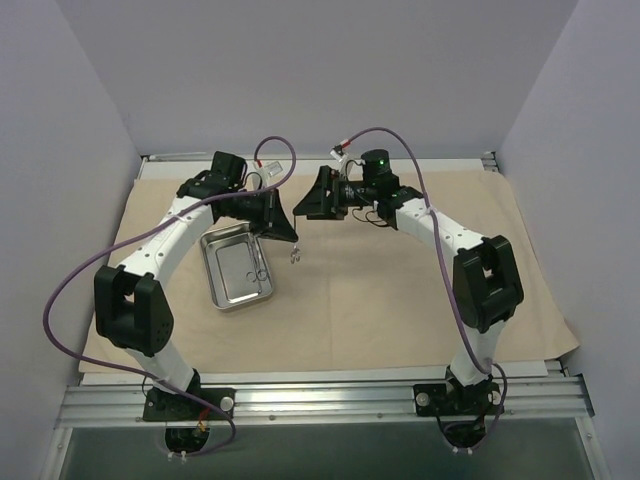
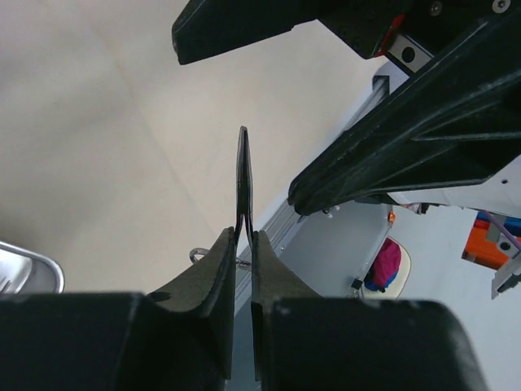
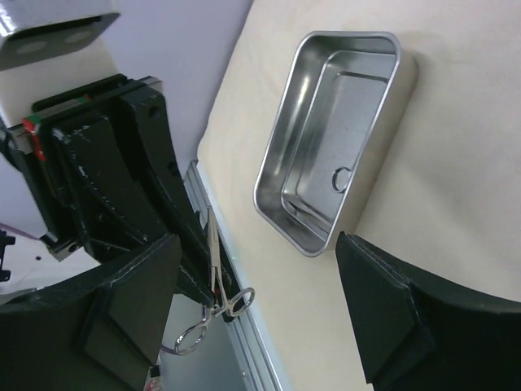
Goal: Open and lay out the surgical kit
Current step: Place the medical item in the surgical kit.
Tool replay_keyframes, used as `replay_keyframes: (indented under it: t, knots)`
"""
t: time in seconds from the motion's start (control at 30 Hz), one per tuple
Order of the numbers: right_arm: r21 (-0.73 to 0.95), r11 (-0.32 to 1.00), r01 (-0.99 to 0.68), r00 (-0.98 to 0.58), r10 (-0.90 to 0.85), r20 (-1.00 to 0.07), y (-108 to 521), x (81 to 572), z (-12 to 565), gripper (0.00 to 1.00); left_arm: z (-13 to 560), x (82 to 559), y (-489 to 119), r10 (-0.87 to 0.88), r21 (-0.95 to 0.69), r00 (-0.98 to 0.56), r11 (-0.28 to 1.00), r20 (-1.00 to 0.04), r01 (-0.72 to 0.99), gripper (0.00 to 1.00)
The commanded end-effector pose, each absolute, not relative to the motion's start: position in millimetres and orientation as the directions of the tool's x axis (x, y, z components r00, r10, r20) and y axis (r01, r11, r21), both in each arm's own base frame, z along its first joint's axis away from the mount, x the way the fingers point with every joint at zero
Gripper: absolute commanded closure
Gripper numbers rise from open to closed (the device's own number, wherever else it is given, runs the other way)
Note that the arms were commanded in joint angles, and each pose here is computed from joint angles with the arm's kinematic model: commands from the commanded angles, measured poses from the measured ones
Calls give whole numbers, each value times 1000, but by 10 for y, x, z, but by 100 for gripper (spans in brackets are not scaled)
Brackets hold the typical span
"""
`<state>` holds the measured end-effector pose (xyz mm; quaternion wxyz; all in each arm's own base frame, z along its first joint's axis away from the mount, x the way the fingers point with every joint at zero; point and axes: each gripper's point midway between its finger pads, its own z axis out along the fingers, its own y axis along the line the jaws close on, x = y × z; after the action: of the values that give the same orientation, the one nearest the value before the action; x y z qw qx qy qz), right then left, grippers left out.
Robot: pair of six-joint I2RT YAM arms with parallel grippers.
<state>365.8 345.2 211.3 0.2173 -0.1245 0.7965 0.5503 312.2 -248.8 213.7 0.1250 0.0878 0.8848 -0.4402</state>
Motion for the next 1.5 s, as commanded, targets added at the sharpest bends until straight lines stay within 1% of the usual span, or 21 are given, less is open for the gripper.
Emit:
replay_keyframes:
  t: [0.0,0.03,0.2,0.23,0.4,0.53,0.97,1.03,1.1,1.17,1.23,1.27,1.3,1.37,1.43,1.47]
  knots:
    - [786,215,-579,-796,57,-602,3444,3490,2782,23,2562,3061,-2599,61,-803,-912,453,-406,387,98]
    - [787,210,-580,-797,56,-602,3443,3476,2790,26,2574,3060,-2611,62,-806,-910,441,-411,394,98]
    - [800,181,-571,-808,47,-587,3450,3427,2785,34,2614,3064,-2671,58,-832,-911,387,-409,398,98]
    - [802,172,-572,-809,46,-586,3453,3415,2793,39,2618,3061,-2677,59,-835,-911,379,-409,399,98]
    - [807,153,-571,-814,25,-580,3437,3347,2780,46,2675,3055,-2708,57,-844,-905,340,-421,414,98]
    - [807,148,-571,-814,21,-580,3429,3322,2785,56,2671,3049,-2726,48,-857,-911,321,-410,403,98]
    - [814,122,-568,-820,-4,-572,3409,3248,2760,57,2706,3093,-2780,23,-882,-918,266,-397,388,98]
    - [815,120,-567,-821,-4,-570,3404,3248,2764,60,2713,3084,-2780,24,-882,-916,261,-400,392,98]
    - [819,116,-563,-824,-3,-566,3408,3248,2756,68,2718,3074,-2784,27,-885,-917,252,-398,391,98]
    - [817,106,-566,-822,-3,-569,3412,3245,2772,69,2722,3067,-2784,25,-887,-918,249,-396,389,98]
    - [823,105,-558,-828,-2,-560,3415,3245,2762,72,2725,3073,-2789,27,-887,-917,244,-398,392,98]
    - [821,98,-563,-825,-1,-566,3423,3243,2767,77,2716,3071,-2790,26,-890,-920,244,-391,385,98]
    - [829,93,-552,-833,-3,-554,3427,3237,2758,83,2731,3072,-2796,27,-889,-917,234,-398,393,98]
    - [828,84,-555,-830,0,-557,3433,3242,2771,89,2737,3083,-2799,22,-891,-917,226,-399,393,98]
    - [831,83,-550,-834,2,-552,3433,3252,2766,98,2743,3089,-2797,22,-892,-916,221,-401,395,98]
    - [831,83,-550,-834,0,-552,3440,3253,2759,100,2738,3103,-2793,18,-891,-916,225,-400,393,98]
